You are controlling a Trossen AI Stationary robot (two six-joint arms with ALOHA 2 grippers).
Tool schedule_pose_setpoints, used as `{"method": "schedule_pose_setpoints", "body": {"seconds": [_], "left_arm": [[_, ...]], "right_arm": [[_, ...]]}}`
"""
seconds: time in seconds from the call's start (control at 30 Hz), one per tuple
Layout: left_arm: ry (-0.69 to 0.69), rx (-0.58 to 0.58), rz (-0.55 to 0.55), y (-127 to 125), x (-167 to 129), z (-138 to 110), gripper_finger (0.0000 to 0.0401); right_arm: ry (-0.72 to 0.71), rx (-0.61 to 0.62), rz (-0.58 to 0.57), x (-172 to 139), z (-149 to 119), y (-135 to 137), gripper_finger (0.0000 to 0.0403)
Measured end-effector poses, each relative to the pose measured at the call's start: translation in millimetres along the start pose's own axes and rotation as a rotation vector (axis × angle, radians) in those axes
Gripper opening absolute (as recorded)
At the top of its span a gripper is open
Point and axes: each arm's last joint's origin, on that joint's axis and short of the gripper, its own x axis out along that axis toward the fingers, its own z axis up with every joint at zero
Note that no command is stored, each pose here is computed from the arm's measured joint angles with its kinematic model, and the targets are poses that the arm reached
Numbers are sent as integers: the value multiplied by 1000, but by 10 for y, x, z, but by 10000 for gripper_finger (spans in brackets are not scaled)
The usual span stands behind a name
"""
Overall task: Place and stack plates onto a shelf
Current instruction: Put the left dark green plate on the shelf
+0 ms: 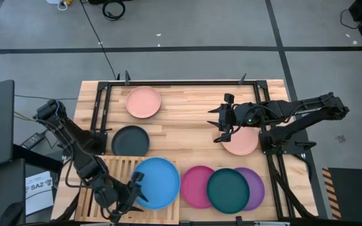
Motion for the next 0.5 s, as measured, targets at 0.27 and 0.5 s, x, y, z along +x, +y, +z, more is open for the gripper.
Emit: {"method": "schedule_pose_setpoints", "body": {"seconds": [0.27, 0.5], "left_arm": [[-133, 128, 147, 70, -147, 266, 172], [-181, 62, 280, 369, -555, 647, 171]], "right_arm": [[0, 0, 0, 0, 0, 0, 183], [0, 0, 1, 0, 0, 1, 183]]}}
